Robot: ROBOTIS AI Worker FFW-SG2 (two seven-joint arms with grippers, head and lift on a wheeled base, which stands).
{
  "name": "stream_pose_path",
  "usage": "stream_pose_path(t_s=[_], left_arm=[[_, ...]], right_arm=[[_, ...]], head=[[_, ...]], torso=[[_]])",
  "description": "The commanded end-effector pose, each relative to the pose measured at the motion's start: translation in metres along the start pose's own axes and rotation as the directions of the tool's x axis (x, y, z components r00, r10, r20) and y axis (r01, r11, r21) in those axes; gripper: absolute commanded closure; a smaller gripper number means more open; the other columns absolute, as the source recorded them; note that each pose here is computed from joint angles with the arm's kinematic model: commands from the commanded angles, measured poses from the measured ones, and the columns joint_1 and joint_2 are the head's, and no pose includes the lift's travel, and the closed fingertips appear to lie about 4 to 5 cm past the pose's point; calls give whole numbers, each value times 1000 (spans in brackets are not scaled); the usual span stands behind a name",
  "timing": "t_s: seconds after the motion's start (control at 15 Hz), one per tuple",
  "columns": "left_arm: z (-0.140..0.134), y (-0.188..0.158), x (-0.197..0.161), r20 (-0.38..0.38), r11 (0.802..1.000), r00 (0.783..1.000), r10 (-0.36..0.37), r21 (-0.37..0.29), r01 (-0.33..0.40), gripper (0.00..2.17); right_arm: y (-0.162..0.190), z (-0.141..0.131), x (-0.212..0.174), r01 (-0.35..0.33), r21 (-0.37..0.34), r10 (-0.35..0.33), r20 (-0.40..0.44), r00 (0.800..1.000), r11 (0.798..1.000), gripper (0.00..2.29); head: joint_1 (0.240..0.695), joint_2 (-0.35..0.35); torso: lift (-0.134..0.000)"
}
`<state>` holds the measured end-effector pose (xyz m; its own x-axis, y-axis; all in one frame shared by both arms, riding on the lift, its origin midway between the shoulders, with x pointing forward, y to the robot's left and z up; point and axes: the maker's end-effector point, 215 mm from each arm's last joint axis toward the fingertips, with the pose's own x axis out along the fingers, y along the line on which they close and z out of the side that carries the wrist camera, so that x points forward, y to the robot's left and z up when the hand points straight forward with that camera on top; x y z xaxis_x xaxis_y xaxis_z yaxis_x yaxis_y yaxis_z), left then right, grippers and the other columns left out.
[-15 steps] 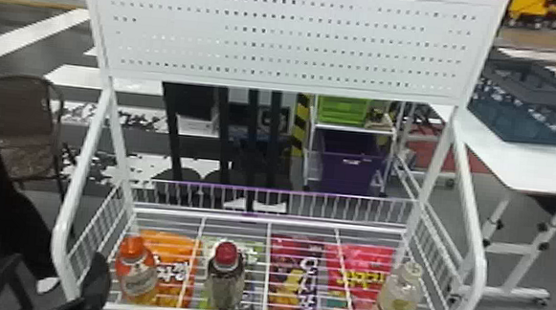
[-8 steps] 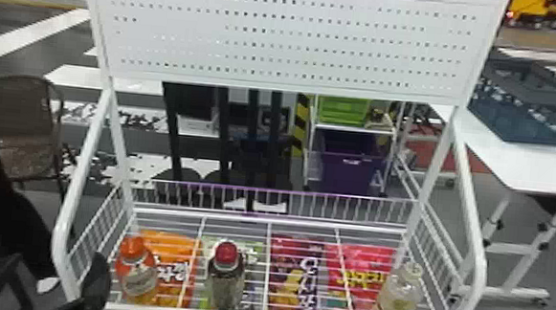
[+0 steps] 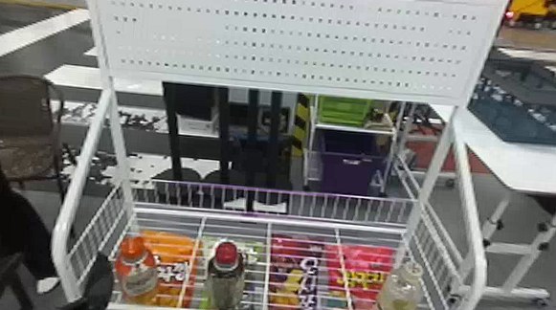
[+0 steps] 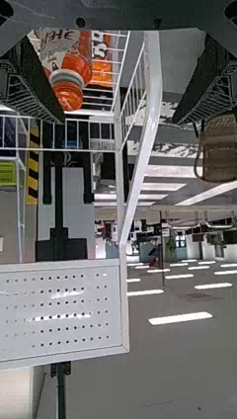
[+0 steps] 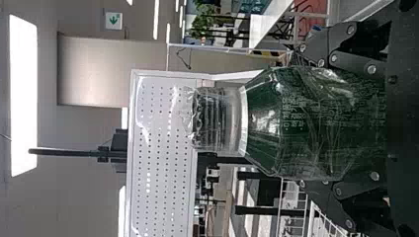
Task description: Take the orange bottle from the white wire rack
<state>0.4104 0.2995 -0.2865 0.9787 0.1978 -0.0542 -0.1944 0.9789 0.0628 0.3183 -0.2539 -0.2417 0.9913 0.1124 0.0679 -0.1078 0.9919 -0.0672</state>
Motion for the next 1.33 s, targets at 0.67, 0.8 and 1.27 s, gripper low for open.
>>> stream_pose_path(t_s=[0.67, 0.8, 1.27], left_arm=[[-70, -49, -15, -35, 998, 998, -58, 18, 59, 87], [-90, -65, -18, 6, 996, 996, -86, -15, 86, 87], [-132, -83, 10, 93, 993, 992, -84, -78, 91, 90]], right_arm=[[-1, -4, 5, 3, 9, -3, 0, 1000, 1000, 920], [-2, -5, 6, 4, 8, -4, 0, 1000, 1000, 920], [-3, -6, 2, 4, 5, -4, -8, 1000, 1000, 920]], head=[[499, 0], [499, 0], [499, 0]], torso=[[0], [0], [0]])
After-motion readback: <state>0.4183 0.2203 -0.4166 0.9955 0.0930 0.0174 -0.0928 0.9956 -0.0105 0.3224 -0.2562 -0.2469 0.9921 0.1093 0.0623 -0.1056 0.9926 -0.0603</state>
